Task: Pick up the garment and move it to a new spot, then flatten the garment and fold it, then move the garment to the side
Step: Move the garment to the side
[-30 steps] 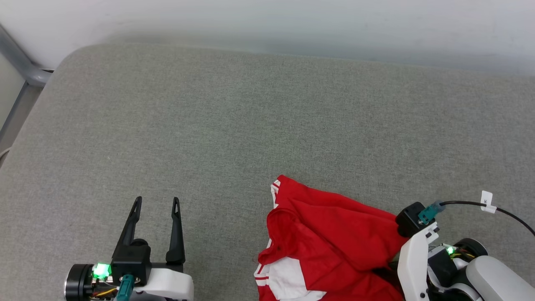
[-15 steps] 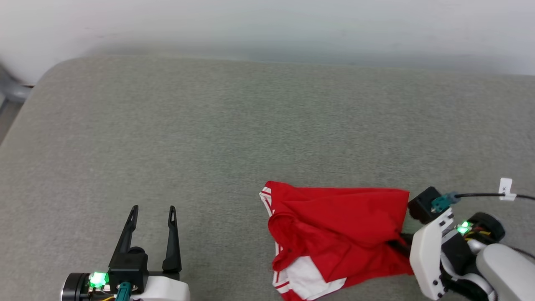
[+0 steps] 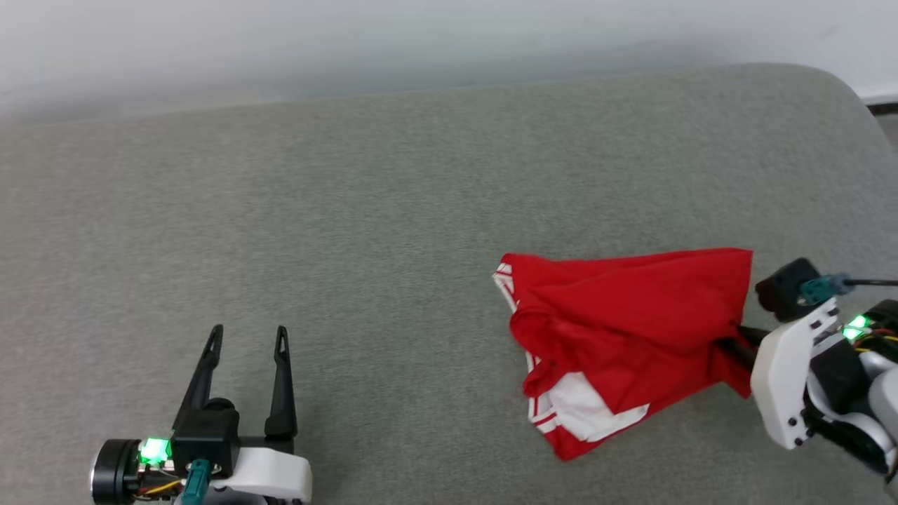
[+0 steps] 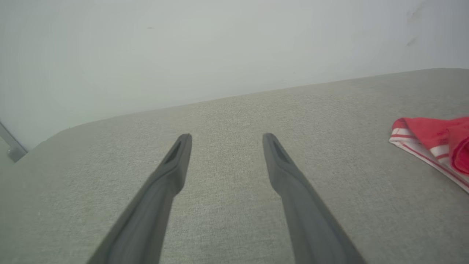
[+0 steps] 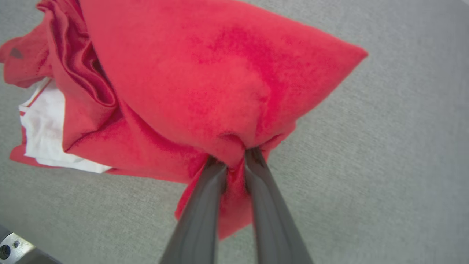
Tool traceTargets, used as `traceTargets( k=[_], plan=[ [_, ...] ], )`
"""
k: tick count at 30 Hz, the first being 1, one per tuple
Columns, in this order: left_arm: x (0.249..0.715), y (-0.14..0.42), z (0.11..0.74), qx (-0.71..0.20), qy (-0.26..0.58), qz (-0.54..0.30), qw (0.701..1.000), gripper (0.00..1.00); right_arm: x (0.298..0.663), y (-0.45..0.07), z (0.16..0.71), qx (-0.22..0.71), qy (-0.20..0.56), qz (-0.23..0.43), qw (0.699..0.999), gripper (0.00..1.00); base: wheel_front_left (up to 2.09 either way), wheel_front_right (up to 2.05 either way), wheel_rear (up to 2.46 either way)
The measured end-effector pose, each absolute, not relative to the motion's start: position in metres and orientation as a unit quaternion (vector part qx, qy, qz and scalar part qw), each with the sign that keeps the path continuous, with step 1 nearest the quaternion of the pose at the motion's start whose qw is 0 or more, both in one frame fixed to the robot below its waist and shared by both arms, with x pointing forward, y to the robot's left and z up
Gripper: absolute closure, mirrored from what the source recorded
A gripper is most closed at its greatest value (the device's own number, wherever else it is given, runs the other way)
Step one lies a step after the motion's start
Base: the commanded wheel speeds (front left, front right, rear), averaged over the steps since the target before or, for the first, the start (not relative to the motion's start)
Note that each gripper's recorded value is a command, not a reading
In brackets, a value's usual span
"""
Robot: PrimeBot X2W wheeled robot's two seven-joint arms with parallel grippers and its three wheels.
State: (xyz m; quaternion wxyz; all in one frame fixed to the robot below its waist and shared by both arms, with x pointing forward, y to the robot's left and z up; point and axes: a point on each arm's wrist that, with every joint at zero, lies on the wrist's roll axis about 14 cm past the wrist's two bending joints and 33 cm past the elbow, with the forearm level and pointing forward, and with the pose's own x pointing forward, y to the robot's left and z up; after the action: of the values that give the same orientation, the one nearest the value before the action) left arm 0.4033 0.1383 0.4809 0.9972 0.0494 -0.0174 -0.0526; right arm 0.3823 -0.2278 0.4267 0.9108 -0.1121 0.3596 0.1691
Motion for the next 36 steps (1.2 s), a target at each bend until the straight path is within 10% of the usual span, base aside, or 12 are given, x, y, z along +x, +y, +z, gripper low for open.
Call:
traceTargets(
  k=[36],
  plan=[
    [0.494, 0.122, 0.419, 0.055, -0.006, -0.087, 0.995, 0.00, 0.463, -0.476, 0.432, -0.106, 0.350, -0.214, 0.906, 1.00, 0.00, 0.00, 0.00]
  ],
)
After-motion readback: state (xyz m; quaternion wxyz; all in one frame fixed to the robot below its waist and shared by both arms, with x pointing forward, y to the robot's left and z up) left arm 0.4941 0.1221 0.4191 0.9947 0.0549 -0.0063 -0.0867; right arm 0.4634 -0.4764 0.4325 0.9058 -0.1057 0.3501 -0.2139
